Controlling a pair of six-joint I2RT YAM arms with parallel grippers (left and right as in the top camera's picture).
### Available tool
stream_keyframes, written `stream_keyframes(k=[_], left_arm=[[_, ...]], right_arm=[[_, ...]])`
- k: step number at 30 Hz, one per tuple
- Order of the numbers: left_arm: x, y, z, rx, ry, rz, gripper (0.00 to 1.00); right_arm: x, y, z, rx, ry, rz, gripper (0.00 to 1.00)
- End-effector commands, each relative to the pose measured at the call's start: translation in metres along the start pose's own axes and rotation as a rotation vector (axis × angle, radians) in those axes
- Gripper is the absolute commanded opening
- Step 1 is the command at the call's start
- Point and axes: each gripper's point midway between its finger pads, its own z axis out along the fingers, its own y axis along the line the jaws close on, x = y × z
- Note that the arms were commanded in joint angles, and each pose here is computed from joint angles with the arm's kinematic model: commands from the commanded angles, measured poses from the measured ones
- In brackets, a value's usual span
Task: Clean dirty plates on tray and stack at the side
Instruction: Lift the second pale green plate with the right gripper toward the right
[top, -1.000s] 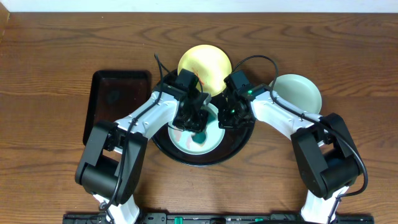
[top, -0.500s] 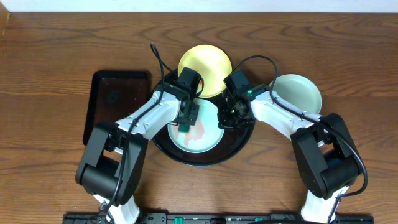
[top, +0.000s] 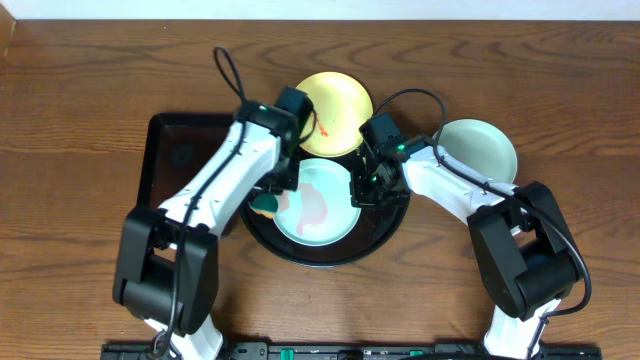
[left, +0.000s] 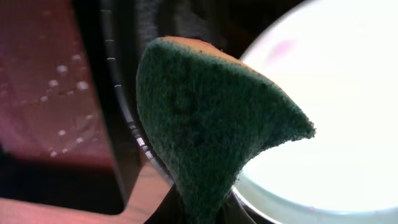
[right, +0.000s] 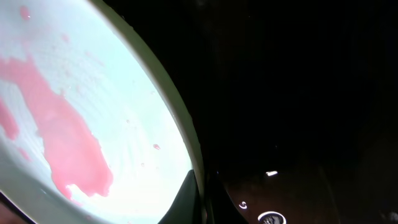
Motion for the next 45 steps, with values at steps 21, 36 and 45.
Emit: stream_keyframes(k=[21, 36, 45], left_arm=[[-0.025, 0.02, -0.008, 0.041, -0.07, -0.129, 0.07], [-0.025, 0.02, -0.008, 0.041, -0.069, -0.129, 0.07], [-0.025, 0.02, -0.008, 0.041, -0.069, -0.129, 0.07]], right_arm=[[-0.024, -0.028, -0.188, 0.599, -0.591, -0.154, 0.01], [-0.009, 0.01, -0.275, 1.054, -1.037, -0.29, 0.01], [0.0, 0.025, -0.294, 1.136, -1.147, -0.311, 0.01]])
